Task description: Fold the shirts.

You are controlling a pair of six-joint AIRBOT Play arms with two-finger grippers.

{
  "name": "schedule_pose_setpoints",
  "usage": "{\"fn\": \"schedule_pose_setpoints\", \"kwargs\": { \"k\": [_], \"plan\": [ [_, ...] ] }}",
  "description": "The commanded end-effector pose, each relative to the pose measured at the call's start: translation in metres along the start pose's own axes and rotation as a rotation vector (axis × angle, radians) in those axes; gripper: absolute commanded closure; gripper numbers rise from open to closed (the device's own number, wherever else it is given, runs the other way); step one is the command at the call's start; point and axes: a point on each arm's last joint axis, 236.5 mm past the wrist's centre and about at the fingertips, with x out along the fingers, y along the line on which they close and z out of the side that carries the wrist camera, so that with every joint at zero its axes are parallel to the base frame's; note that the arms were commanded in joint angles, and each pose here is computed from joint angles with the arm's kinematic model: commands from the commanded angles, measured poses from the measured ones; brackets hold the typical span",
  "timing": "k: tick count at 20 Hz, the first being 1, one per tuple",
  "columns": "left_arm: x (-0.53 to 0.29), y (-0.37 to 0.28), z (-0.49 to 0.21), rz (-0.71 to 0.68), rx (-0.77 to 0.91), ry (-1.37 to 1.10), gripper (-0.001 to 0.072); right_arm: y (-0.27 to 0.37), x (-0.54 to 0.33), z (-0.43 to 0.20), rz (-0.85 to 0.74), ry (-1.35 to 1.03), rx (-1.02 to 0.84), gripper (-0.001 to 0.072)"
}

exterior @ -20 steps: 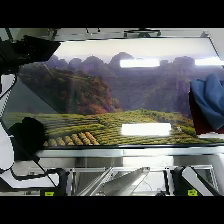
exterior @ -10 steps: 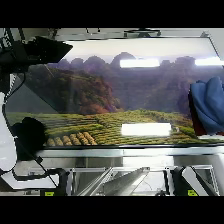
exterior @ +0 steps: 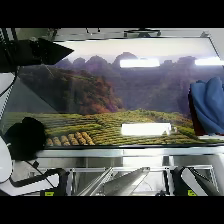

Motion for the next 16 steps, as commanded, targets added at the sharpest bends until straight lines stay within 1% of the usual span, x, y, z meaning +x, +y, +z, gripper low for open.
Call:
{"fn": "schedule_pose_setpoints", "kwargs": {
  "k": [1,3,5,7,9,11,12,16],
  "plan": [
    [-0.001,0.011,-0.045,0.180,-0.036,0.072,0.0701,0.072,0.009,-0.072,0.167,0.159,-0.191,0.0696],
    [0.007,0.018,-0.094,0.231,-0.104,0.110,0.0701,0.091,0.007,-0.132,0.233,0.260,-0.329,0.0695],
    [0.016,0.028,-0.153,0.293,-0.167,0.142,0.0701,0.092,0.005,-0.198,0.278,0.378,-0.427,0.0695],
    [0.027,0.036,-0.204,0.323,-0.217,0.145,0.0700,0.074,0.007,-0.258,0.283,0.497,-0.474,0.0695],
    [0.035,0.038,-0.240,0.330,-0.251,0.144,0.0699,0.049,0.014,-0.301,0.253,0.603,-0.481,0.0695],
    [0.041,0.035,-0.265,0.330,-0.274,0.150,0.0698,0.028,0.021,-0.324,0.218,0.669,-0.470,0.0695],
    [0.042,0.035,-0.273,0.334,-0.296,0.145,0.0683,0.022,0.023,-0.330,0.206,0.687,-0.465,0.0695],
    [0.041,0.034,-0.284,0.341,-0.293,0.130,0.0684,0.019,0.023,-0.335,0.204,0.705,-0.457,0.0695]
  ]
}}
